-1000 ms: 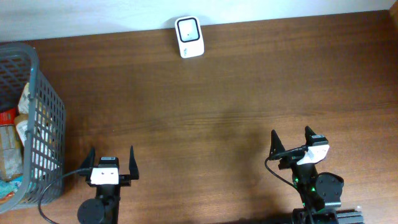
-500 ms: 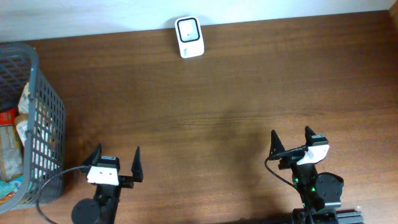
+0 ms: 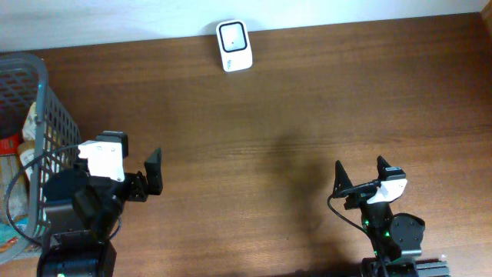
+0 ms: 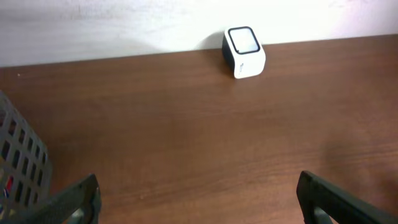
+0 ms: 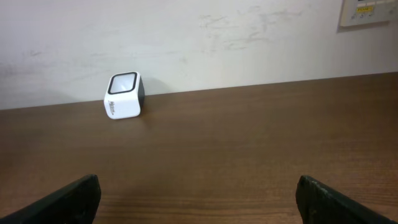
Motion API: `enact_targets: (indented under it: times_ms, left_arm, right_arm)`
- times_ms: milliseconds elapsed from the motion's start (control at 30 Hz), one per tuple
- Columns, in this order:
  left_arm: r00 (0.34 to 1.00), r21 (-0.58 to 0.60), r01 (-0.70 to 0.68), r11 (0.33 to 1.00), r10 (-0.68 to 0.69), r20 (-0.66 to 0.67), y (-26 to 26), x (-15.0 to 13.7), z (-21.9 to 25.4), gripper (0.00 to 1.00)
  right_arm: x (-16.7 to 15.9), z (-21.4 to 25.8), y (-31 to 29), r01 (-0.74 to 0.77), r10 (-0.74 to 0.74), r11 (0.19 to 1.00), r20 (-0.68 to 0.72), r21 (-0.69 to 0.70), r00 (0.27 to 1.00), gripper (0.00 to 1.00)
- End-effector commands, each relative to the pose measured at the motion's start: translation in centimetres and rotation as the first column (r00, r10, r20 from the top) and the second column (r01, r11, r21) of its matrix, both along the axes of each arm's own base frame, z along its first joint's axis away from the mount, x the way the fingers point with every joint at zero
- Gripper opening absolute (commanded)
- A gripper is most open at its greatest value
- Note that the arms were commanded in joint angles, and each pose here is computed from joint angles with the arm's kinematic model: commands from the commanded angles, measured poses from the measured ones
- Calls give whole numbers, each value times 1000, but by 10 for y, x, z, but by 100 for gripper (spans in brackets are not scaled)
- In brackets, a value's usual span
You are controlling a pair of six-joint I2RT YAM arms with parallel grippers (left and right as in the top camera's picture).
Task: Scan the item barcode
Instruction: 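Reach the left gripper into the grey basket toward the items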
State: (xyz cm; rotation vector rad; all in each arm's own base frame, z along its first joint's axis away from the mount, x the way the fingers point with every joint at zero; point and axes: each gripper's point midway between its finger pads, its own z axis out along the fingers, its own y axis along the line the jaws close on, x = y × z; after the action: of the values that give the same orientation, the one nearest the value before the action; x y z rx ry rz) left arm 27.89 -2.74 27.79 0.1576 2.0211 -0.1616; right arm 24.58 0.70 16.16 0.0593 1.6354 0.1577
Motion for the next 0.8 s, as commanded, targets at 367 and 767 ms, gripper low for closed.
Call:
enact_targets:
  times_ms: [367, 767]
  left_arm:
    - [990, 13, -41, 999, 39, 134, 10, 130, 73, 99]
    - [997, -12, -70, 997, 70, -15, 13, 118, 40, 99]
  right_arm:
    - [0, -3, 0, -3, 3, 1000, -3, 1, 1000, 99]
    - [0, -3, 0, -3, 3, 1000, -3, 1, 1000, 99]
